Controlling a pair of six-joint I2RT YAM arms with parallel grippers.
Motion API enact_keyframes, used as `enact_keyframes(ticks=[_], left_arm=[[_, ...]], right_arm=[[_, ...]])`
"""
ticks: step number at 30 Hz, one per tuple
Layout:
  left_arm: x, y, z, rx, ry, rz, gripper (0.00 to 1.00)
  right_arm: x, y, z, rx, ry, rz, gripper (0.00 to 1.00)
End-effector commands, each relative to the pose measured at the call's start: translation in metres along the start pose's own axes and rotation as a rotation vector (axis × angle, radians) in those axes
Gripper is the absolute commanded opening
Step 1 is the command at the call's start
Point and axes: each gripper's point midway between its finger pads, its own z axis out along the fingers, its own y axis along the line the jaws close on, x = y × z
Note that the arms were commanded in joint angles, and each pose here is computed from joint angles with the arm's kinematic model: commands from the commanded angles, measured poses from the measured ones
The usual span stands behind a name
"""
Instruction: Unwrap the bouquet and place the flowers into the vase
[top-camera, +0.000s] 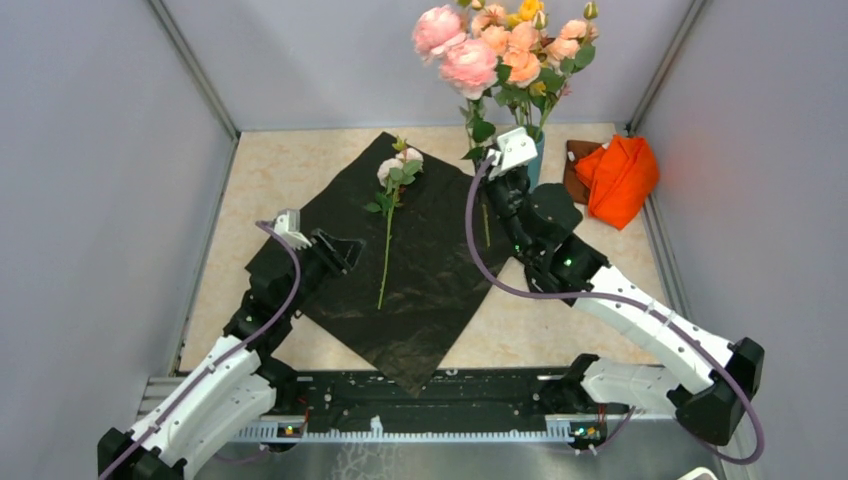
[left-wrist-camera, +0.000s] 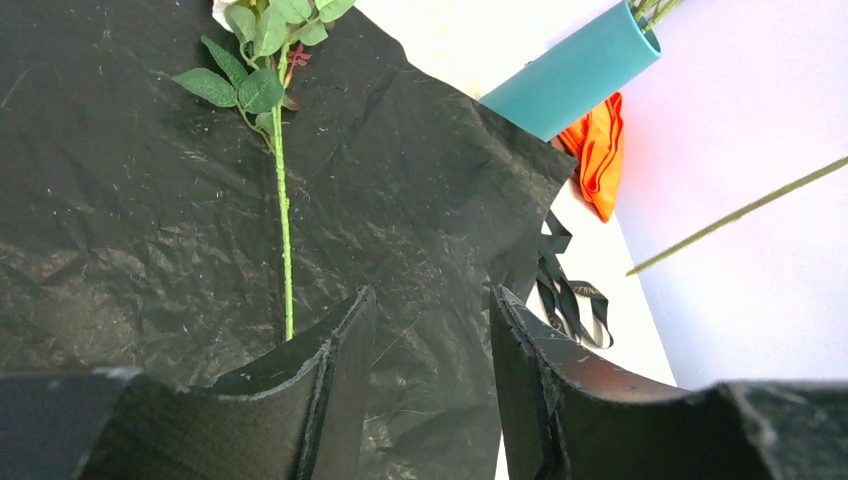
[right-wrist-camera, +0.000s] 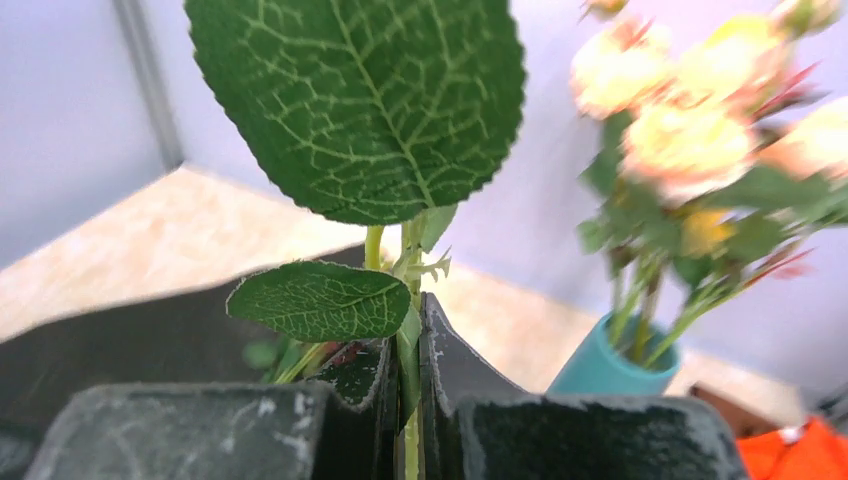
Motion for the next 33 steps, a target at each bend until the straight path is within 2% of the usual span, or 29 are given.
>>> enact_keyframes(ticks=[1, 9, 14, 23, 33], left_arm=[[0.000, -0.006, 0.003, 0.038, -0.005, 0.004, 0.52], [0.005, 0.003, 0.006, 0.010, 0.006, 0.024, 0.52], [0.004, 0.005, 0.010, -0.005, 0.006, 0.041, 0.52], [0.001, 0.001, 0.023, -0.012, 0.024, 0.069, 0.52], [-0.003, 0.017, 0.022, -0.082, -0.003, 0.125, 0.52]], right_arm=[[-0.083, -0.046, -0.005, 0.168, -0.244, -0.070, 0.00], [-0.155, -0.112, -0.010, 0.307, -0.487, -0.125, 0.00], [-0.173, -0.145, 0.006, 0.338, -0.525, -0.115, 0.00], [-0.158, -0.194, 0.061, 0.356, -0.485, -0.094, 0.00], [-0.094, -0.233, 0.125, 0.337, -0.387, -0.029, 0.00]])
